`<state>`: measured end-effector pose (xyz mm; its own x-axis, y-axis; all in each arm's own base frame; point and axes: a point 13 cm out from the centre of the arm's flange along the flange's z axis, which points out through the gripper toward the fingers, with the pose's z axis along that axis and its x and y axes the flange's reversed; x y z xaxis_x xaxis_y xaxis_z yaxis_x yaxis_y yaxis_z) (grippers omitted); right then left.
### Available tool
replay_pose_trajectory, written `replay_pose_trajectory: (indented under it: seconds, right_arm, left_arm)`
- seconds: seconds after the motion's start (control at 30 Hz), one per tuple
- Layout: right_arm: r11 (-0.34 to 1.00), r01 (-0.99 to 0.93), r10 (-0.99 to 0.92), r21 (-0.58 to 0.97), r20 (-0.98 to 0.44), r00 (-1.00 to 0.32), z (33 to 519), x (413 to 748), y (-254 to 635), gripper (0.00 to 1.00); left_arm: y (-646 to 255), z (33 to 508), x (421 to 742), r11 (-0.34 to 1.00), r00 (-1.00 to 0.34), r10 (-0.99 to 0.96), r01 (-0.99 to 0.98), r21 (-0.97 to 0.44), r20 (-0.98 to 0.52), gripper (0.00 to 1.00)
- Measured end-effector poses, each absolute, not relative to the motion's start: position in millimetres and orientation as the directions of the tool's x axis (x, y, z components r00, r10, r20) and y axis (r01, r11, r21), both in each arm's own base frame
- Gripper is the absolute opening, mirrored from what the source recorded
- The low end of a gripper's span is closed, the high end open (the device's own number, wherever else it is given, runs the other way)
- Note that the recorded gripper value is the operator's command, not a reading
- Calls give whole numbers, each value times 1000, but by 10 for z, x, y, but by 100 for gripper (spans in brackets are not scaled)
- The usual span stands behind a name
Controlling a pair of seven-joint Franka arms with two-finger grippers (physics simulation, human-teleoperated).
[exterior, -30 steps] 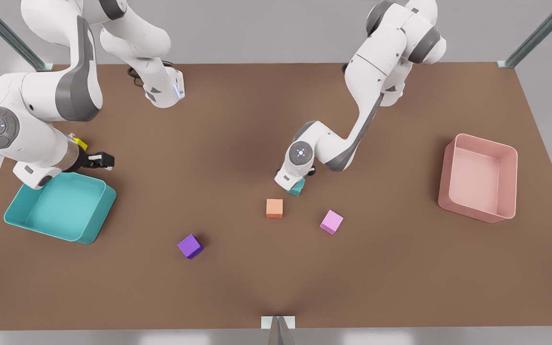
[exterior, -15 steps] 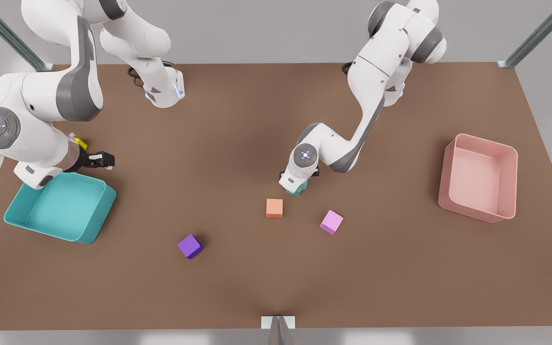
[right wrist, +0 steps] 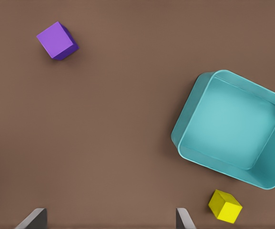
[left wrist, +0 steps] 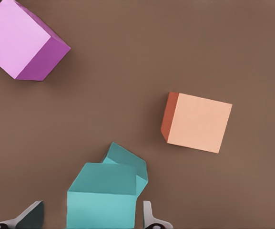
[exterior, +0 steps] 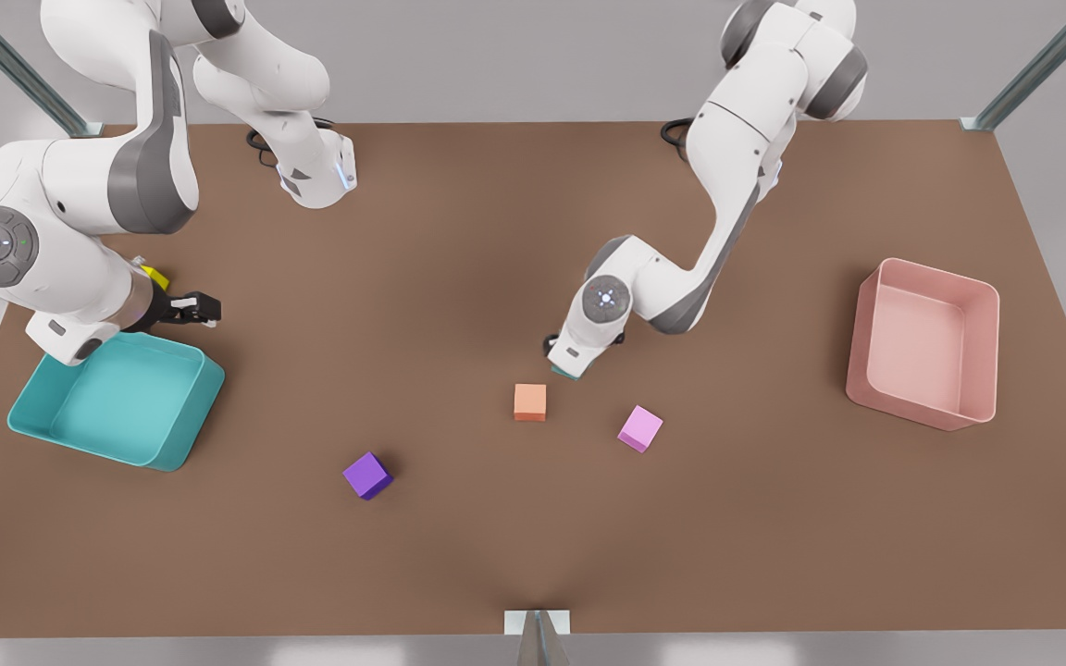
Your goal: Stack the two blue cubes on top of each other
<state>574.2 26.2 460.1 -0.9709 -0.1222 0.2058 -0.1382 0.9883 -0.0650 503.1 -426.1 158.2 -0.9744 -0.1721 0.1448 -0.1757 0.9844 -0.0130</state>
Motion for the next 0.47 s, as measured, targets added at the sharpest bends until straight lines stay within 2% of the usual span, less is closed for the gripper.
replay_pose_trajectory:
  seconds: [0.07,0.13,0.17,0.23,0.27,0.3,0.33,0.4,0.47]
  right_arm:
    - [988,-138,-122,-65,206,-971,4603,5743,258,100]
    - [988,-139,-123,-65,205,-971,4603,5743,259,100]
    - [988,-140,-124,-65,205,-971,4603,5743,260,100]
    - [988,-140,-124,-65,206,-971,4603,5743,259,100]
    - [988,-141,-125,-65,205,-971,4604,5744,259,100]
    - [988,-141,-125,-65,205,-971,4603,5743,261,100]
    - [988,-141,-126,-65,205,-971,4604,5743,262,100]
    - [988,-142,-126,-65,205,-971,4605,5744,261,100]
    - [988,-142,-126,-64,205,-971,4607,5745,258,100]
  left_arm:
    - [-4225,1790,5096,983,-975,-179,-184,-25,128,100]
    - [-4213,2461,5302,980,-978,-187,-192,-53,90,100]
    - [-4003,2884,5575,974,-974,-218,-221,-55,65,100]
    - [-2969,3599,6196,950,-950,-311,-311,-13,18,100]
    - [-2325,3864,6353,938,-938,-346,-345,29,5,100]
    - [-1663,4149,6351,923,-925,-380,-379,61,3,100]
    - [-1270,4369,6199,918,-921,-389,-387,89,14,100]
    - [-920,4690,5932,924,-929,-368,-360,126,42,100]
    - [-713,4785,5758,934,-935,-341,-326,146,95,100]
